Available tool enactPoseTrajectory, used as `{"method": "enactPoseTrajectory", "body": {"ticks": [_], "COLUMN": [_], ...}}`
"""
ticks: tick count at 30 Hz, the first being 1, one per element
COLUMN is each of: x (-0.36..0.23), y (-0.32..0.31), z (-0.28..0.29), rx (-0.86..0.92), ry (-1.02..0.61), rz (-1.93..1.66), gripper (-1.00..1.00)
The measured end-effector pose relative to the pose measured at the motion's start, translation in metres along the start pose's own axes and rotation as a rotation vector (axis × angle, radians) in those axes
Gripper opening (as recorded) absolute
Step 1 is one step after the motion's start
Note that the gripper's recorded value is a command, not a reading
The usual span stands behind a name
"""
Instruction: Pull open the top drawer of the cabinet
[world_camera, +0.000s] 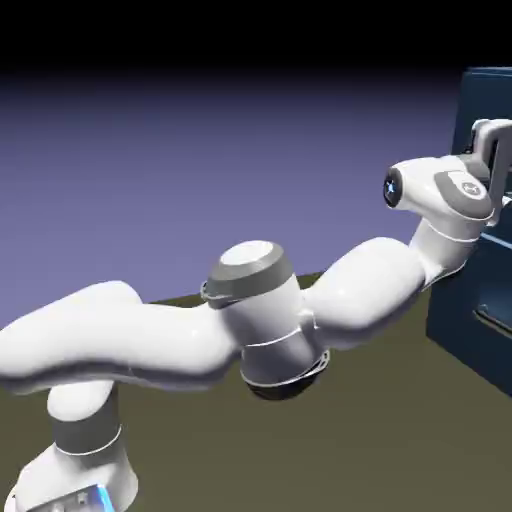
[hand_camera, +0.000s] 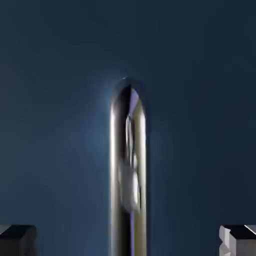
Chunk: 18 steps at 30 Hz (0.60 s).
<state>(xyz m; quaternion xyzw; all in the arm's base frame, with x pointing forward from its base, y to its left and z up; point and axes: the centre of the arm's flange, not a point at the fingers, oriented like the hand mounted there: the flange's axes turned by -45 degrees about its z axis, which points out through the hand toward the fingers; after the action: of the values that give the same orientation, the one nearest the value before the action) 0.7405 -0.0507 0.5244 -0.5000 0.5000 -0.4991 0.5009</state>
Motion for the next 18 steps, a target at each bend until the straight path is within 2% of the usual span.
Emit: {"method": "enactPoseTrajectory", "body": {"ticks": [4,5,18], "x": [-0.001,-0.001,-0.001], "y": [0.001,0.002,0.002], "z": [0.021,0.026,-0.032], "rx": [0.0,0.0,0.001], "ry": [0.001,0.001,0.001], "rz": [-0.001,-0.001,-0.001], "gripper": [0.0,-1.0,-1.0]}}
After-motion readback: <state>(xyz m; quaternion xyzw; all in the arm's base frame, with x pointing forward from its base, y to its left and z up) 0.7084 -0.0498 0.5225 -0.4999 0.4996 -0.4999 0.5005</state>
